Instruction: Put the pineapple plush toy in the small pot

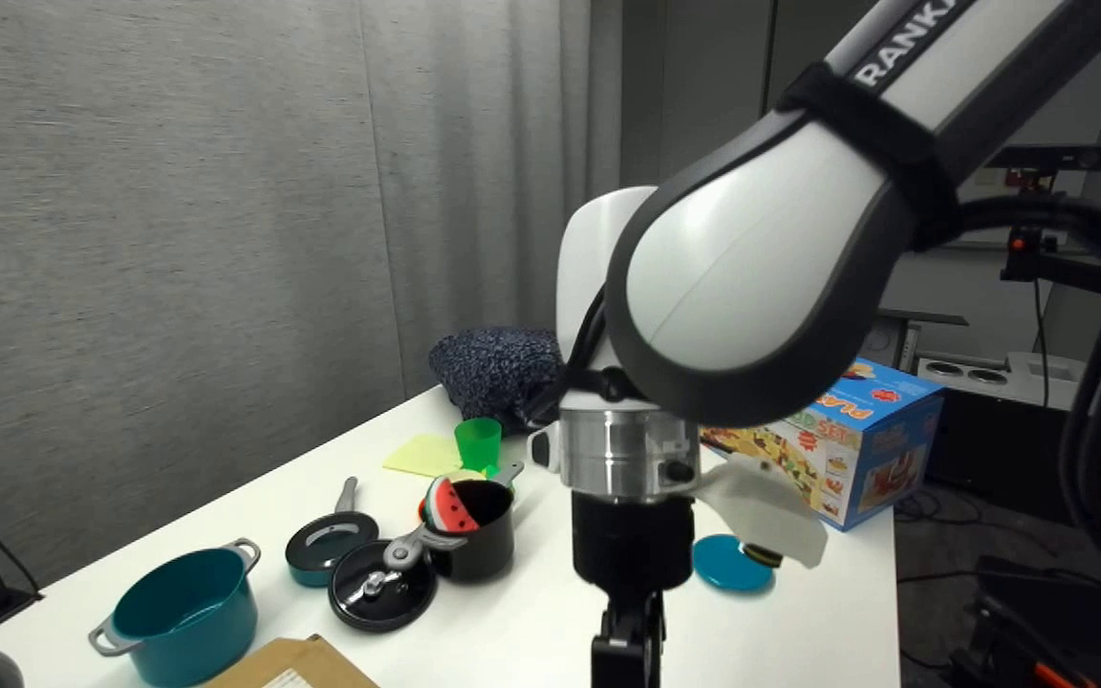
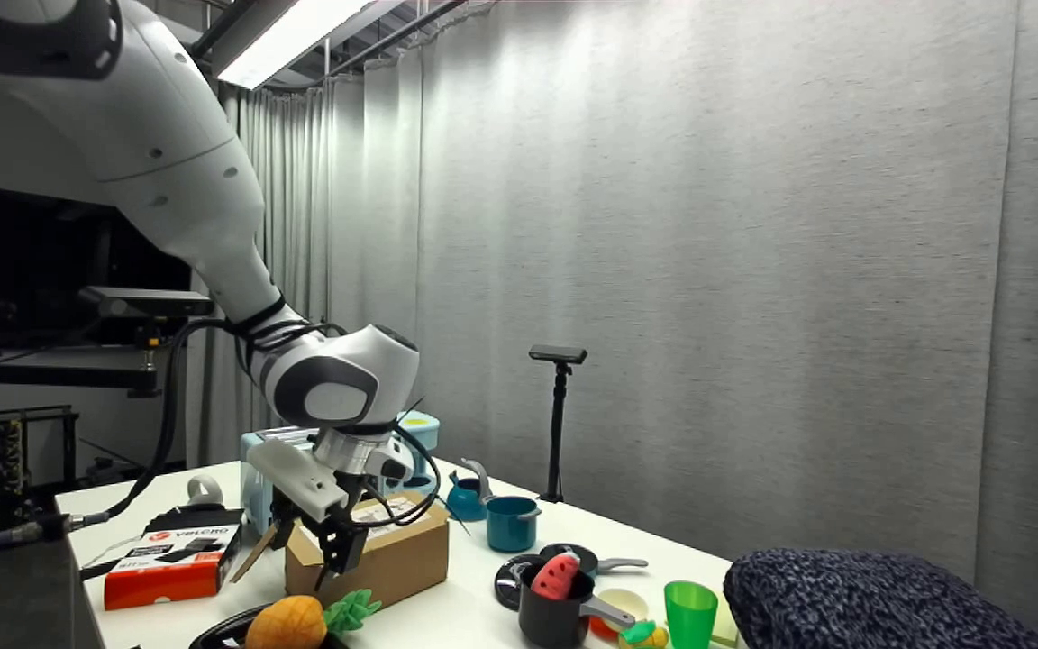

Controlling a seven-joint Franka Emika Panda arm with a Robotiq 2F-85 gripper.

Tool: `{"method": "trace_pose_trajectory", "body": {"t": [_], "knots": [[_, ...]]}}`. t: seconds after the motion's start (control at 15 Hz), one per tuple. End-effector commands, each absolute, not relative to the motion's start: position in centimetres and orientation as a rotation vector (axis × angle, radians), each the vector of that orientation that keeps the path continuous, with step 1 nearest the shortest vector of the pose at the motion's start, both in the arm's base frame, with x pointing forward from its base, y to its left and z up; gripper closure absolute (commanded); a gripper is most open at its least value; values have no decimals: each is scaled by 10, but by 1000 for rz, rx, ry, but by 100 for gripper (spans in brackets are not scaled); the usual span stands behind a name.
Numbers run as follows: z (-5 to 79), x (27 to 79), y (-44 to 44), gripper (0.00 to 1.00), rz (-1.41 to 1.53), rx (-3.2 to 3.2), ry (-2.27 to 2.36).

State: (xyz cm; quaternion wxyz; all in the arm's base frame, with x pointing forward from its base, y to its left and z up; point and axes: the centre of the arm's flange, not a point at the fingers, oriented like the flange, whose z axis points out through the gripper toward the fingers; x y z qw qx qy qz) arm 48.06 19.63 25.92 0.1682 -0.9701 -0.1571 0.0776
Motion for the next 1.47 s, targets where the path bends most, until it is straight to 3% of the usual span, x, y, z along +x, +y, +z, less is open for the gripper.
{"method": "trace_pose_trajectory", "body": {"t": [0.0, 0.87, 1.4], "knots": [[234, 481, 207, 0, 286, -2787, -547], [180, 468, 226, 0, 288, -2954, -848], [181, 472, 231, 0, 318, -2774, -707]]}}
